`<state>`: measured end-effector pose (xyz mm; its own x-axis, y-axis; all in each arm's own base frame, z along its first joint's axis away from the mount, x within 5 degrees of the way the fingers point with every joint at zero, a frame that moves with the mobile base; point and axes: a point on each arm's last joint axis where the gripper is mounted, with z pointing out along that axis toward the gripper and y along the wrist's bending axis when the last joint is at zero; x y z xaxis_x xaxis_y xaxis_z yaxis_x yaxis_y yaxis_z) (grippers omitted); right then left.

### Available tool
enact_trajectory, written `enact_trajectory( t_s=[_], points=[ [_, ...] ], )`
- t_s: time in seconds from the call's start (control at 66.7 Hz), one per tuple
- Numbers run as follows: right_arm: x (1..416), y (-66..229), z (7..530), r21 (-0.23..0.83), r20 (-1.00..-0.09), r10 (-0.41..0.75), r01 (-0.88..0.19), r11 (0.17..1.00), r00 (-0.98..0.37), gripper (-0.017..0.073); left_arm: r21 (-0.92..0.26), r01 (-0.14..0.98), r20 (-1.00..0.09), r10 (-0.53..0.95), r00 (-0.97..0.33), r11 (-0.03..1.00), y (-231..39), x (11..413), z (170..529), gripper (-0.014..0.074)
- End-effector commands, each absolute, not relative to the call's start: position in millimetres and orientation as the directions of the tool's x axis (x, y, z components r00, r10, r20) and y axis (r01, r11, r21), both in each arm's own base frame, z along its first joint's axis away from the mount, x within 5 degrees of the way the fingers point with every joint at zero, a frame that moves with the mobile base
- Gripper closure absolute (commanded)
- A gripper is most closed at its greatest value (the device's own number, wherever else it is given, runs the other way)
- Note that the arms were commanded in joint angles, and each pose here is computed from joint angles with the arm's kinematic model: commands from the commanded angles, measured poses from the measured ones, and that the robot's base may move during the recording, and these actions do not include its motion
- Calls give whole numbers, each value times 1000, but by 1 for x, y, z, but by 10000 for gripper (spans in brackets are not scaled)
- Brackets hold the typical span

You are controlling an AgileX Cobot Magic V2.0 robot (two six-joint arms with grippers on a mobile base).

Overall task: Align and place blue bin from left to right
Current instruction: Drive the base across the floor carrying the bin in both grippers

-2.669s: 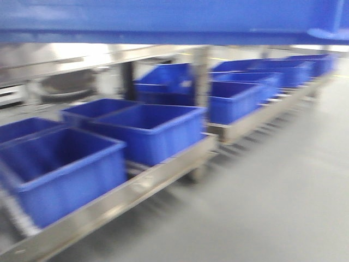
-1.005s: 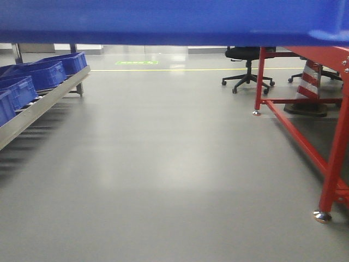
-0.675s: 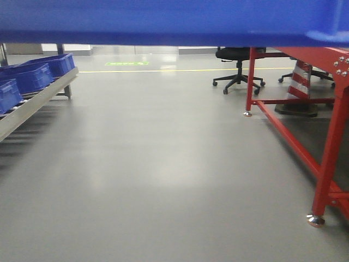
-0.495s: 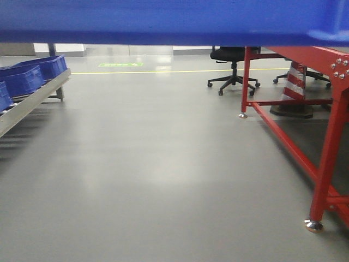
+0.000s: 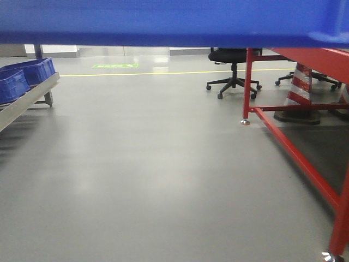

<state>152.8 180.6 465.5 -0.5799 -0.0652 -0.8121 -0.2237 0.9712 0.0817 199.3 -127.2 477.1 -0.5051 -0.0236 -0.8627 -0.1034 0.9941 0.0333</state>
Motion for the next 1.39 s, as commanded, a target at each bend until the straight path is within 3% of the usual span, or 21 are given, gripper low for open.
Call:
enact_trajectory(
  t_s=[0.0,1.38],
  points=[
    [150,204,486,216,-900,6,-434,875,-437,725,-4,-48,-906,-24,-423,999,-134,201,487,704],
    [150,204,486,215,-900,5,-434,875,-435,725,10,-56,-912,-14,-411,998,-134,202,488,704]
  ],
)
